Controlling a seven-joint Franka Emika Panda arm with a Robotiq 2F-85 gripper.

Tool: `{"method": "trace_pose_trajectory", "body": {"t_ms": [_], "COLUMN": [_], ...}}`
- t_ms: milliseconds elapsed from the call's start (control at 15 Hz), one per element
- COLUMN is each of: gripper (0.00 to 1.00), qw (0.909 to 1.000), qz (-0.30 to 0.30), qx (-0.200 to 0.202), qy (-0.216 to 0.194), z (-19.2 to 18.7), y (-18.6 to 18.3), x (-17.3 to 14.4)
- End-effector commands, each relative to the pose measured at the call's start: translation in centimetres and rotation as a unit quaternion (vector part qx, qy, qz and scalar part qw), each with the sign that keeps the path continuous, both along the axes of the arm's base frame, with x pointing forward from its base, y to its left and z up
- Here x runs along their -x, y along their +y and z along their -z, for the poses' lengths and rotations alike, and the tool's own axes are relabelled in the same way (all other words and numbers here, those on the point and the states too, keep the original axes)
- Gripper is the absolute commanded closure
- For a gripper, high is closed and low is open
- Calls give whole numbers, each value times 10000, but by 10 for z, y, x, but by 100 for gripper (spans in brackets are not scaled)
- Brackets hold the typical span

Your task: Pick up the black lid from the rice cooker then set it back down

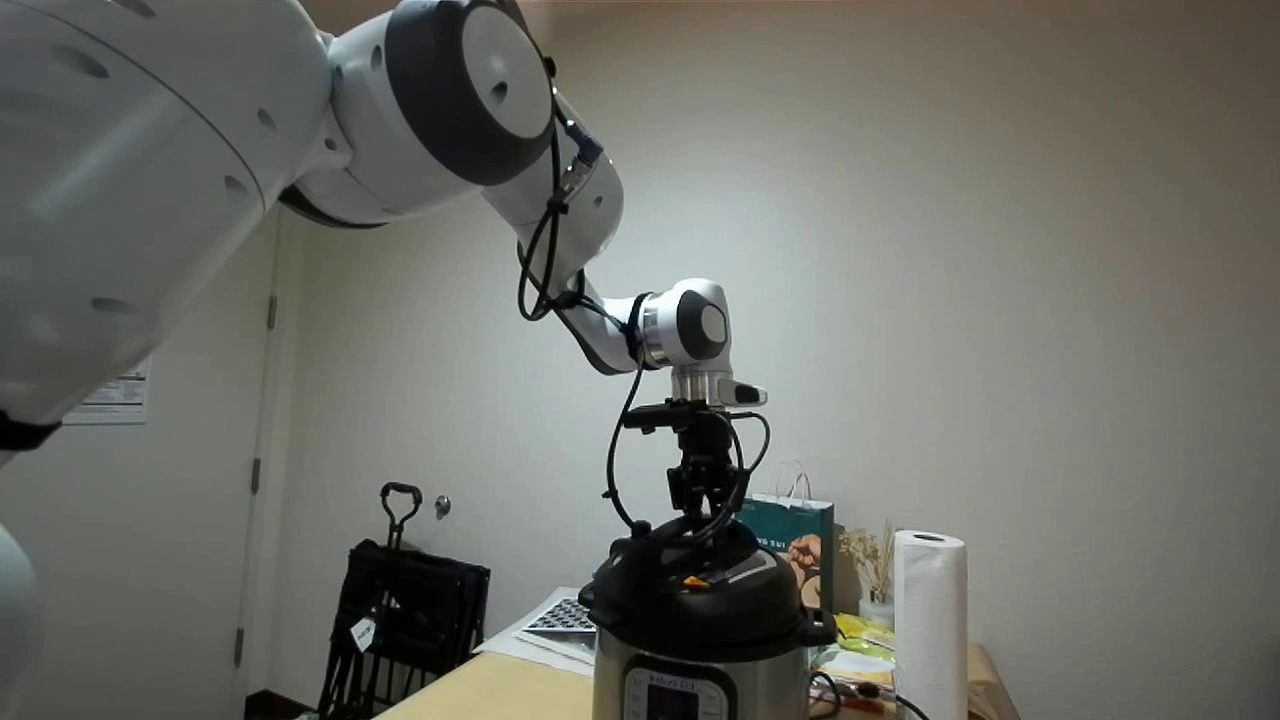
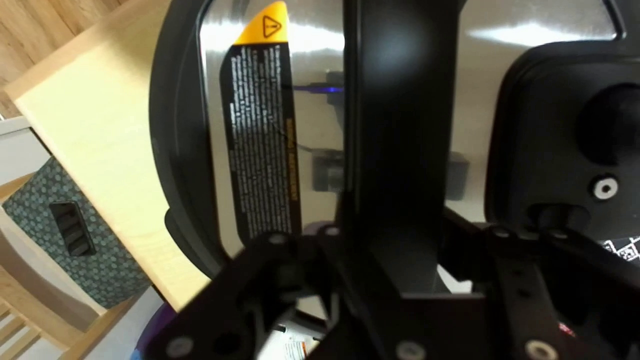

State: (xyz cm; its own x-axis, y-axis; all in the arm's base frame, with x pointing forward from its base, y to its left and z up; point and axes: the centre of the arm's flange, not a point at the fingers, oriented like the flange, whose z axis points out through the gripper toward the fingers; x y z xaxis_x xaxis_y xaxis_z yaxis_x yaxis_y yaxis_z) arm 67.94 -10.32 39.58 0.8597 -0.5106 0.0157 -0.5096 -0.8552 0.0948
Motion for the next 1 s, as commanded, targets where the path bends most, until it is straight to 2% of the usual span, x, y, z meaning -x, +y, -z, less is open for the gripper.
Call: {"method": "trace_pose_trajectory", "body": {"t_ms": [0, 267, 333, 533, 600, 733, 933], "gripper": [31, 5, 2, 0, 0, 0, 0], "qw": [9997, 9966, 9944, 9844, 9910, 9875, 9868], "qz": [216, 758, 980, 1621, 1235, 1461, 1509], "qx": [76, 308, 365, 552, 411, 450, 451], "qy": [39, -91, -163, -396, -318, -394, -389], "z": [-22, -45, -51, -69, -60, -69, -70], "y": [6, 18, 21, 30, 22, 26, 26], "x": [19, 33, 36, 49, 21, 28, 32]}}
